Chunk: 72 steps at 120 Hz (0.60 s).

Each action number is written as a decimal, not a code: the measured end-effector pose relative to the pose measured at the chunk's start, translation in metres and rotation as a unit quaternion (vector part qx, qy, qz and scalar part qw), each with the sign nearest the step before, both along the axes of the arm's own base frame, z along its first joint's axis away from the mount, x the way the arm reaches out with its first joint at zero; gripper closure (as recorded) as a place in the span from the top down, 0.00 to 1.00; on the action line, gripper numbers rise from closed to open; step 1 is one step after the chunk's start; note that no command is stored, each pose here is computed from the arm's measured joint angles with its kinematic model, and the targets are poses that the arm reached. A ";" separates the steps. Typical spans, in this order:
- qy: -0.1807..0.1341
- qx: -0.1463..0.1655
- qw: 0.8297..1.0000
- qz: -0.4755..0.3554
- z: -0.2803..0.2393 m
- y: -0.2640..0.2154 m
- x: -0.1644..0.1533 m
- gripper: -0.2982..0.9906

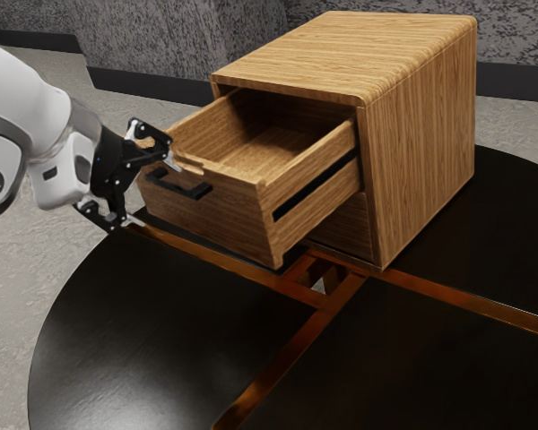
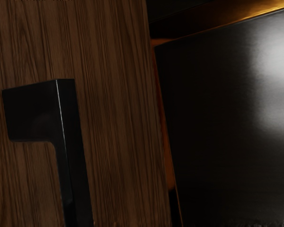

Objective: Pull the drawer handle with one arm to open the drawer

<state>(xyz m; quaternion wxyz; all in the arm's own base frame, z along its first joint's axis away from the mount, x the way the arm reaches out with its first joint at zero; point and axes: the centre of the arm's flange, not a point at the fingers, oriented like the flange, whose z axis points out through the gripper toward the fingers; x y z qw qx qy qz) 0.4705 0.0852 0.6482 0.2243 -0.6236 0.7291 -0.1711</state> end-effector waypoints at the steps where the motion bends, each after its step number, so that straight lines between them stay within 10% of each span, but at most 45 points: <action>1: -0.001 0.000 1.000 0.000 0.001 0.000 -0.001 0.77; 45: -0.059 -0.003 0.998 0.002 0.134 0.001 -0.032 0.77; 72: 0.064 -0.052 0.993 0.084 0.168 0.008 -0.064 0.77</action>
